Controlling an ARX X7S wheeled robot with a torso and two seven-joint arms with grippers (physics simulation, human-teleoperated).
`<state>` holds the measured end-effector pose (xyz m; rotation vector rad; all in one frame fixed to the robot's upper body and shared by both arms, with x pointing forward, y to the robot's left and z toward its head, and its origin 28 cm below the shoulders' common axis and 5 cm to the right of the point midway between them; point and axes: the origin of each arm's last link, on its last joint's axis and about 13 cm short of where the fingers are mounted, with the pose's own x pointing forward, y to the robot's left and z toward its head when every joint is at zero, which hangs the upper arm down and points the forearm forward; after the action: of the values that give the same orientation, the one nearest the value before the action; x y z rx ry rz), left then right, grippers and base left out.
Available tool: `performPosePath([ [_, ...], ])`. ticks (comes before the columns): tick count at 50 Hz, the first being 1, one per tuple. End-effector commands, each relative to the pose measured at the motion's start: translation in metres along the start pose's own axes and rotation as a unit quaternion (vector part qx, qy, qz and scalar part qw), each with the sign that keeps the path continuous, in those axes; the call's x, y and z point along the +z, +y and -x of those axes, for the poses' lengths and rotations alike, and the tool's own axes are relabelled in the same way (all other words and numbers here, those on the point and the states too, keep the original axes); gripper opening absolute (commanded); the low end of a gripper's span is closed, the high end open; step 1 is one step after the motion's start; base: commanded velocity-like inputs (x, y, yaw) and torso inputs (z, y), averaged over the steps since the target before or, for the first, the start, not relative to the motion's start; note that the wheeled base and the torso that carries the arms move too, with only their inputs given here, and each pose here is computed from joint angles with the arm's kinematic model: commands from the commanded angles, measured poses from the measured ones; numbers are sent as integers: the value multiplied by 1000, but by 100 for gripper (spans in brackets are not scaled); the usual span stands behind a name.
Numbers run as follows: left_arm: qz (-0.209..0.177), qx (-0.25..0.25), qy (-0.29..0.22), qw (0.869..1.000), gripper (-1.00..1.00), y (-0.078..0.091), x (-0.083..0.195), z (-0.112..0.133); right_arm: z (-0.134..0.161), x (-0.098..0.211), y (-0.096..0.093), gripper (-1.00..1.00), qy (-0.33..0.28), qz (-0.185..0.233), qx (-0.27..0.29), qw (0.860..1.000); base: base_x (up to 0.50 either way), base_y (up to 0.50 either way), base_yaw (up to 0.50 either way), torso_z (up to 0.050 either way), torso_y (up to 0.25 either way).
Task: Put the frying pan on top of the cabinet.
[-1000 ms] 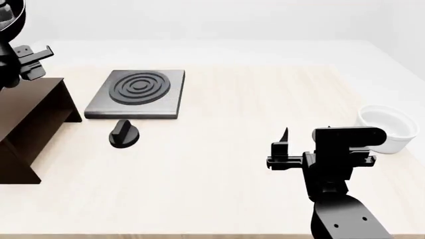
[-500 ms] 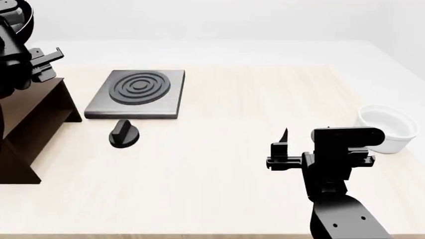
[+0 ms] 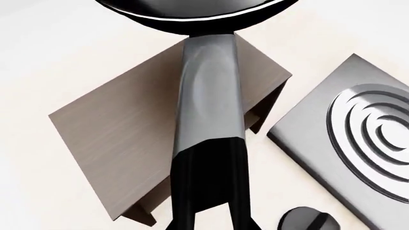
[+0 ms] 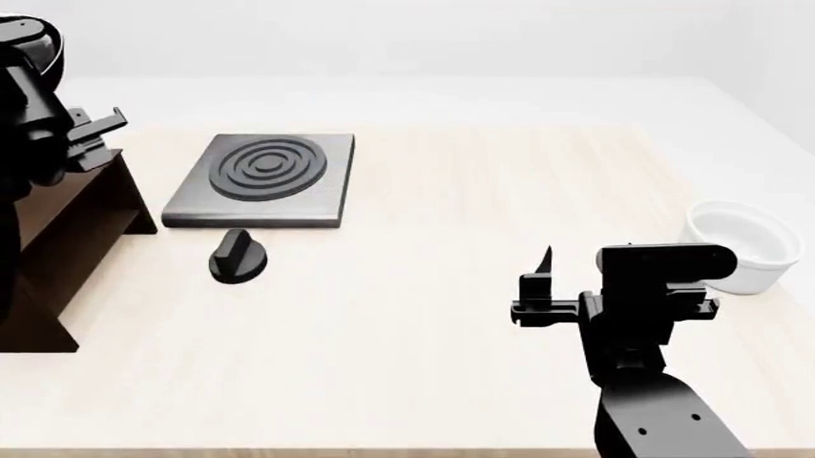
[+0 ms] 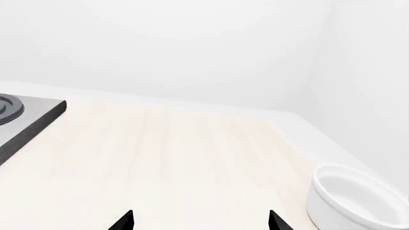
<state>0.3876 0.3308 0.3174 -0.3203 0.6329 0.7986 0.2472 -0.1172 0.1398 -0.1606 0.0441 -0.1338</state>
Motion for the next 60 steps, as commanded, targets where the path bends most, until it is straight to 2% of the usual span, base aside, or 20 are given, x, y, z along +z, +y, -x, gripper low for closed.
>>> performPosePath([
  [1, -20, 80, 3, 997, -100, 4, -1, -1, -1, -1, 0, 100, 2, 0, -1, 1000, 0, 0, -3, 0, 0],
  [2, -27, 42, -15, 999, -100, 4, -1, -1, -2, -1, 0, 100, 3, 0, -1, 1000, 0, 0, 0, 0, 0],
  [3, -30, 38, -14, 999, -100, 5, -4, 1, -2, -1, 0, 100, 3, 0, -1, 1000, 0, 0, 0, 0, 0],
  [9, -46, 31, -22, 998, -100, 13, -21, 5, -1, -1, 0, 100, 2, -1, -2, 1000, 0, 0, 0, 2, 0],
  [16, -48, 30, -11, 998, -100, 10, -26, 2, -1, -1, -1, 100, 3, -1, -2, 1000, 0, 0, 0, 0, 1],
  [19, -54, 56, -1, 997, -100, 7, -31, -1, -1, -1, -1, 100, 3, -1, -3, 1000, 0, 0, -1, 0, 0],
  [27, -50, 52, 41, 997, -100, 7, -41, -8, 0, -1, -1, 100, 4, -1, -3, 1000, 0, 0, 0, 0, 1],
  [46, -53, 64, 81, 993, -100, 5, -54, -34, -1, -1, -1, 100, 4, 0, -4, 1000, 1, 0, 0, 1, 1],
  [60, -41, 82, 86, 992, -100, 9, -58, -50, -1, -1, -1, 100, 5, 0, -5, 1000, 2, 2, 2, 0, 0],
])
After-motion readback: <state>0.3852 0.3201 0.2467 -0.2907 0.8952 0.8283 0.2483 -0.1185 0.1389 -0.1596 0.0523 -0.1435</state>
